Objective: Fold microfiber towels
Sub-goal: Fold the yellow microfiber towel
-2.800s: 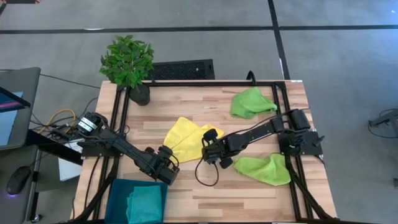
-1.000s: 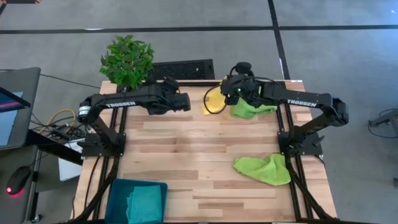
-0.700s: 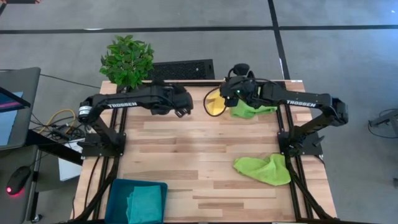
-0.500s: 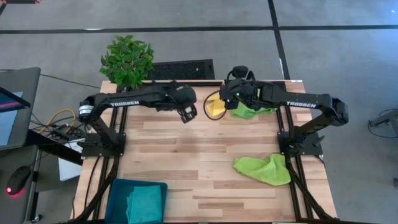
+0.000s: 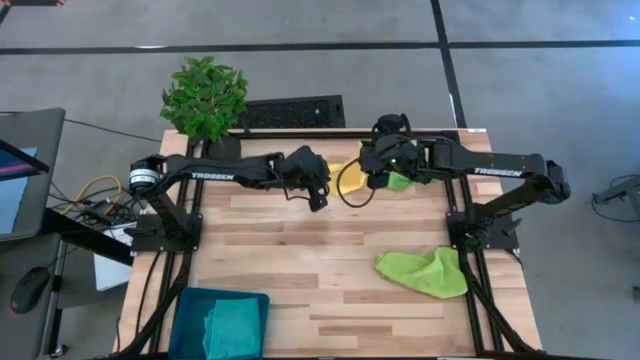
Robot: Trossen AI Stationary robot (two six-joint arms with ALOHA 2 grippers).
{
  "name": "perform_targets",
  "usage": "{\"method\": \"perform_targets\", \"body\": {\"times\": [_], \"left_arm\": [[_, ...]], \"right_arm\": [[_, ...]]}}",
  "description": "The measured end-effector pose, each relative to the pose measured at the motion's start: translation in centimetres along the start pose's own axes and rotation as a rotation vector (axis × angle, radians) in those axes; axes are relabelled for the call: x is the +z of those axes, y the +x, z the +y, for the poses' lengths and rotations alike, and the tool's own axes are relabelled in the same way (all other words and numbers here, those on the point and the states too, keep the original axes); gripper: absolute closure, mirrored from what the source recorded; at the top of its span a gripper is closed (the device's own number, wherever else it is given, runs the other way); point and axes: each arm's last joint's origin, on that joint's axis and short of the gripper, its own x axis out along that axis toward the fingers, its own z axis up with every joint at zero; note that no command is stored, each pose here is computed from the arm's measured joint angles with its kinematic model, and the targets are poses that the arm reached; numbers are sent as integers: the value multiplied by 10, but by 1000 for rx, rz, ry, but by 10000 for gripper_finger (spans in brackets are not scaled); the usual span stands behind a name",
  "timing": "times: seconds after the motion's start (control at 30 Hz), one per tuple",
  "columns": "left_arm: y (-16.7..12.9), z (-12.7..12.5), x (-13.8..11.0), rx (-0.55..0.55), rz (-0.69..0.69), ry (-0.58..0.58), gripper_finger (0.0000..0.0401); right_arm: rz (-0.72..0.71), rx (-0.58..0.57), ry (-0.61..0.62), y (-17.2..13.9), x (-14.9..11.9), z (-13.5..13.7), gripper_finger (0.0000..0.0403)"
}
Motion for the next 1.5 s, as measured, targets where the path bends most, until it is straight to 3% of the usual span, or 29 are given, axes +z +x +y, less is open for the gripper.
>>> {"method": "perform_targets", "body": {"times": [0.23, 0.4, 0.67, 0.9, 1.1, 1.5], "left_arm": [[16, -5, -12, 7, -7, 26, 401], [19, -5, -12, 35, -17, 106, 393], [21, -1, -13, 86, -7, 196, 313], [40, 11, -22, 114, 24, 173, 265], [56, 13, -23, 119, -11, 180, 259], [89, 13, -54, 137, 128, 213, 259]], "right_arm": [[-25, 15, 21, -6, -2, -3, 401], [-16, 26, 24, -5, -2, -1, 401], [-19, 24, 26, -5, -2, -2, 401], [-18, 23, 26, -5, -2, -2, 401], [-12, 18, 25, -5, -2, -2, 399], [-5, 22, 20, -5, -3, -1, 397]]}}
